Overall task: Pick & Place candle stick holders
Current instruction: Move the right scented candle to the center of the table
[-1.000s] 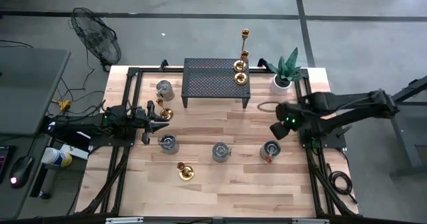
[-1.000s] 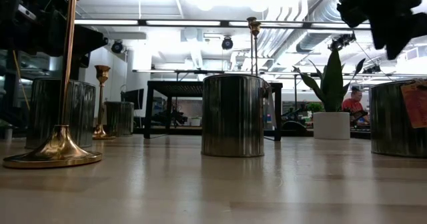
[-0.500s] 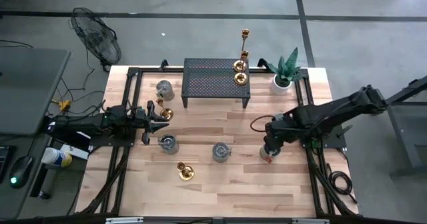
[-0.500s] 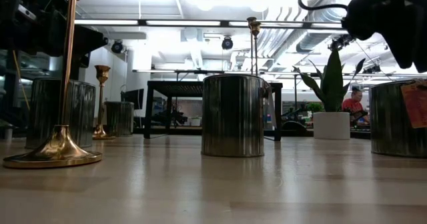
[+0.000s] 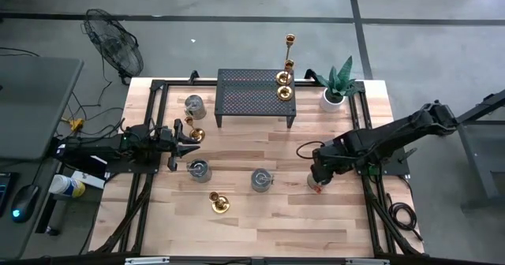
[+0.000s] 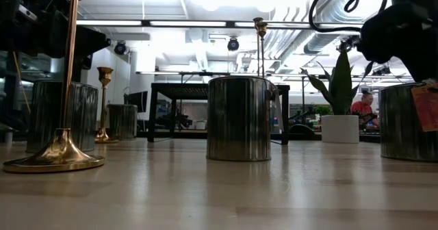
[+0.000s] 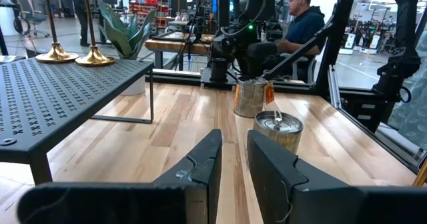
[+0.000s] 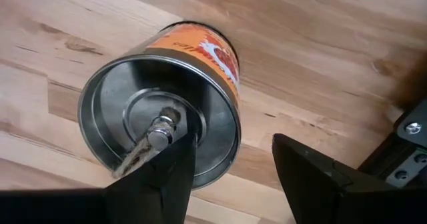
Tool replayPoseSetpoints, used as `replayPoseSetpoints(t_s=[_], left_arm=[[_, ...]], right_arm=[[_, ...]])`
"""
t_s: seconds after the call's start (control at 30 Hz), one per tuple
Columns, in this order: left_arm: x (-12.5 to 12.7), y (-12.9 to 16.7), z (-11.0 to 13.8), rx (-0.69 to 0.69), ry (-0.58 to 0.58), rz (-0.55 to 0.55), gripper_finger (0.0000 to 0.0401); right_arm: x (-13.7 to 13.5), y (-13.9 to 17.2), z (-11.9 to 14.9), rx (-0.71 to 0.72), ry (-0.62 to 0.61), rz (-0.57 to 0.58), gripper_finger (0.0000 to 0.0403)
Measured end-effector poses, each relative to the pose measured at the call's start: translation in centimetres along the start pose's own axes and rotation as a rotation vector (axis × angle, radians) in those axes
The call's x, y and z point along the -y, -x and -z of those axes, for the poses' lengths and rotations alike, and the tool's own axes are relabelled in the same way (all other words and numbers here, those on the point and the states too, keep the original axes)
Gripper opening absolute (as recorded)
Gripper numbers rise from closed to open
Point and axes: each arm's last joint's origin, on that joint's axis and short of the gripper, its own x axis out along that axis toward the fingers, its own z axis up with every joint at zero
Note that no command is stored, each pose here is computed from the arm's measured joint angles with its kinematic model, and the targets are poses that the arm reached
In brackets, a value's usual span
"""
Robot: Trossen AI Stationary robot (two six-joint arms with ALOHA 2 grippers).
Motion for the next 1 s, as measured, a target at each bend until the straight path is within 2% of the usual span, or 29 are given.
replayPoseSetpoints(t_s=[0.2,0.57,1.0], left_arm=[[0.0,0.0,0.0,0.0,0.0,0.0,0.0072],[0.0,0.0,0.0,0.0,0.0,0.0,0.0072],[0.0,0.0,0.0,0.0,0.0,0.0,0.0072]], right_arm=[[0.22,0.02,-0.08,0.035,-0.001,0.024,0.0188],[0.89,0.05,-0.04,0.037,0.012,0.093,0.0126],[0.88,0.0,-0.05,0.036,0.012,0.093,0.009]])
